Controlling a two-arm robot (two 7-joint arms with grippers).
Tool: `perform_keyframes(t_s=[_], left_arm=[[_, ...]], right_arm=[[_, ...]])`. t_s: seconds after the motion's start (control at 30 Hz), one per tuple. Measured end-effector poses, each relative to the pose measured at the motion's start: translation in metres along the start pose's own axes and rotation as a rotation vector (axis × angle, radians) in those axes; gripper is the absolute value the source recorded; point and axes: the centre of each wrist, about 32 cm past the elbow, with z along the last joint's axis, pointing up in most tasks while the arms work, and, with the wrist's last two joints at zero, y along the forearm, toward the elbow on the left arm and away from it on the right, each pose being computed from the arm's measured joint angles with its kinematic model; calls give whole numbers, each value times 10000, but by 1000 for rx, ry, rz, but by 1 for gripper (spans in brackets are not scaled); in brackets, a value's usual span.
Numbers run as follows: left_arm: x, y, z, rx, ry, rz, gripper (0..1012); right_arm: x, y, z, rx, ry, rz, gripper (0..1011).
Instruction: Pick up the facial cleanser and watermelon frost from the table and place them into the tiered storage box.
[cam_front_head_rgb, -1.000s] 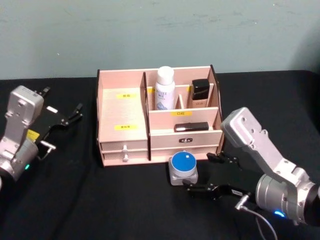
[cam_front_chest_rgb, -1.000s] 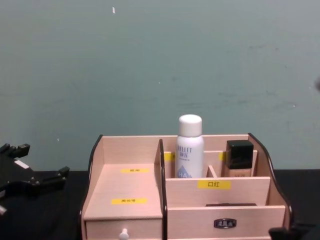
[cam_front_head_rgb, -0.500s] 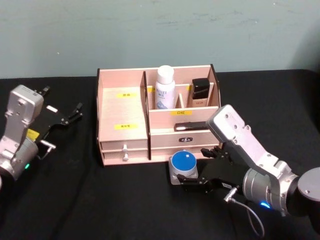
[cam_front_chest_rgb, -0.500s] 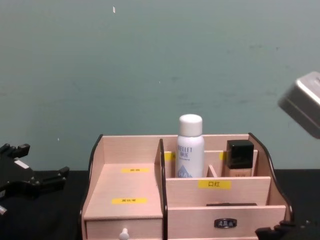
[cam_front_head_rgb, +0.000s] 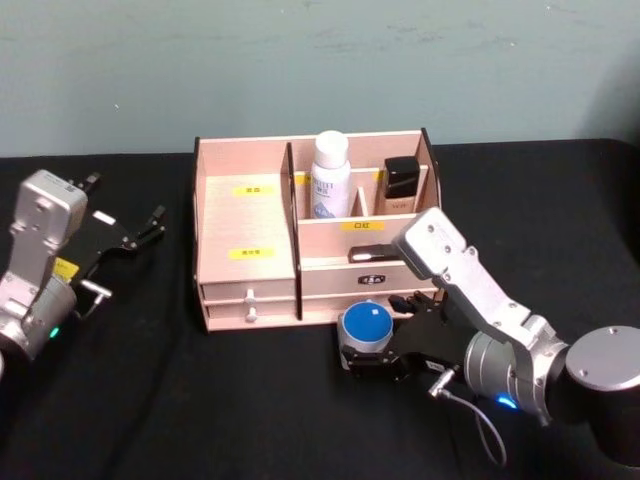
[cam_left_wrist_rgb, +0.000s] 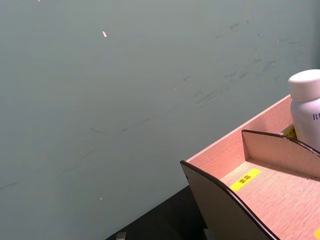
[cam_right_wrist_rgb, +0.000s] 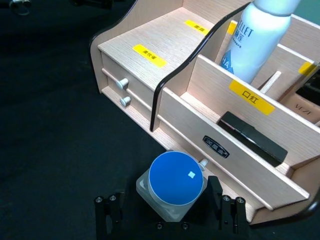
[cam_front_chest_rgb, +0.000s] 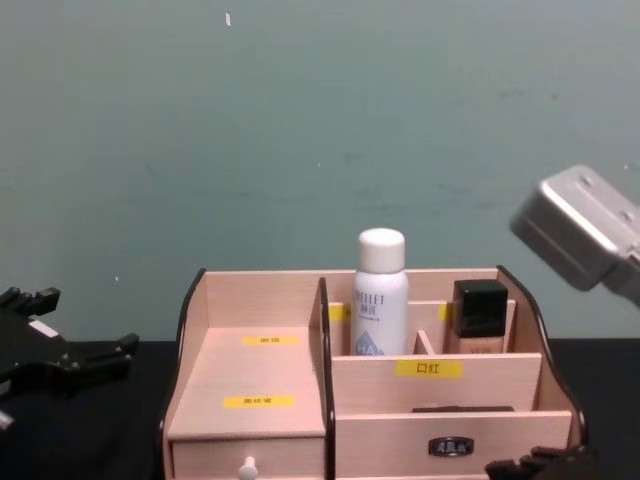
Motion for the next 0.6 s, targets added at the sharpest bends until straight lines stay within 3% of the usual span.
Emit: perform_keyframes(t_s=[0.6], left_arm=[[0, 0, 0, 0, 0, 0, 1001]], right_arm=[[-12, 70, -2, -11, -14, -16, 1000]])
